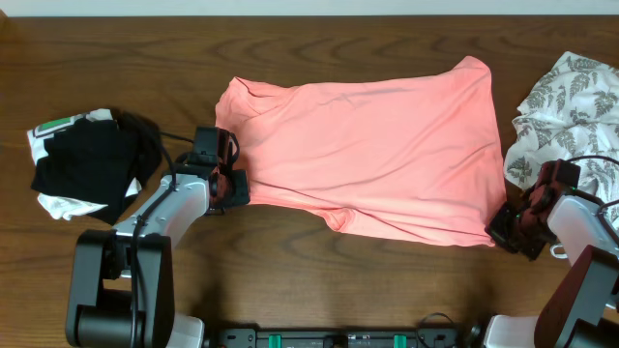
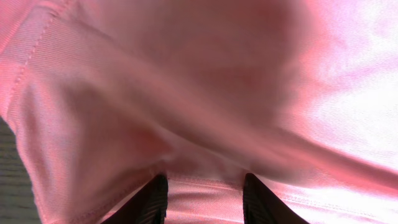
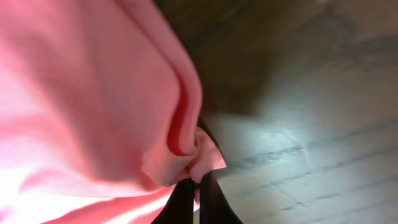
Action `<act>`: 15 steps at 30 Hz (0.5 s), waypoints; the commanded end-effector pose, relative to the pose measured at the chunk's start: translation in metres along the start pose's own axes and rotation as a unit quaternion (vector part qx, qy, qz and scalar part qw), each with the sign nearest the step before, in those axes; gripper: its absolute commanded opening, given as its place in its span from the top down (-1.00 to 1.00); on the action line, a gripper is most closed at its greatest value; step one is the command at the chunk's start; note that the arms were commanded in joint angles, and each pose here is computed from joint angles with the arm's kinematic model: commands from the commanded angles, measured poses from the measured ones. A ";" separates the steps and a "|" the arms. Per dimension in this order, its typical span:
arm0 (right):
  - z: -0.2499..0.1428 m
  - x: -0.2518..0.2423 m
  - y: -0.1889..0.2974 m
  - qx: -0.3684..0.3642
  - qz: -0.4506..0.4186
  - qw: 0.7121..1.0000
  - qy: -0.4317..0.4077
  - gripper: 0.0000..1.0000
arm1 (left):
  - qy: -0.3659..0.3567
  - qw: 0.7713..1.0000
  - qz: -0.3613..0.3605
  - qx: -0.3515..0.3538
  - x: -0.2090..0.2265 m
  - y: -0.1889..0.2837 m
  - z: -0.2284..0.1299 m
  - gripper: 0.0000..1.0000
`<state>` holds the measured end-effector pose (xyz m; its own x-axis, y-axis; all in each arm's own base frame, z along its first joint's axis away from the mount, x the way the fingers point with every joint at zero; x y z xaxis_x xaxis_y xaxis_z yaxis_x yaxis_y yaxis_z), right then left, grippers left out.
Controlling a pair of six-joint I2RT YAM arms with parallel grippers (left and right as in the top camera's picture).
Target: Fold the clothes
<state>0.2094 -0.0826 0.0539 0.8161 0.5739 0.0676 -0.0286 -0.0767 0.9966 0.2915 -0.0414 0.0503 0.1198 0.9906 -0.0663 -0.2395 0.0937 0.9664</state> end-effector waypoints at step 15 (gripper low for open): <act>0.022 0.060 0.028 -0.072 0.180 0.978 0.070 0.97 | 0.016 0.993 0.020 0.113 0.009 -0.031 -0.057 0.18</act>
<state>0.2587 -0.0742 0.0741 0.7012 0.6178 0.3559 -0.3325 -0.1582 0.9297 0.2915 -0.0414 0.0503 0.1198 0.9906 -0.0663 -0.2395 0.0937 0.9664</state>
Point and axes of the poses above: each gripper's point midway between its finger pads, its own y axis back along the fingers, its own x axis along the line the jaws close on, z = x × y, the point moved 6 cm from there along y, back along the fingers, and after that the axes turned 14 degrees about -y, right-handed, at the moved point
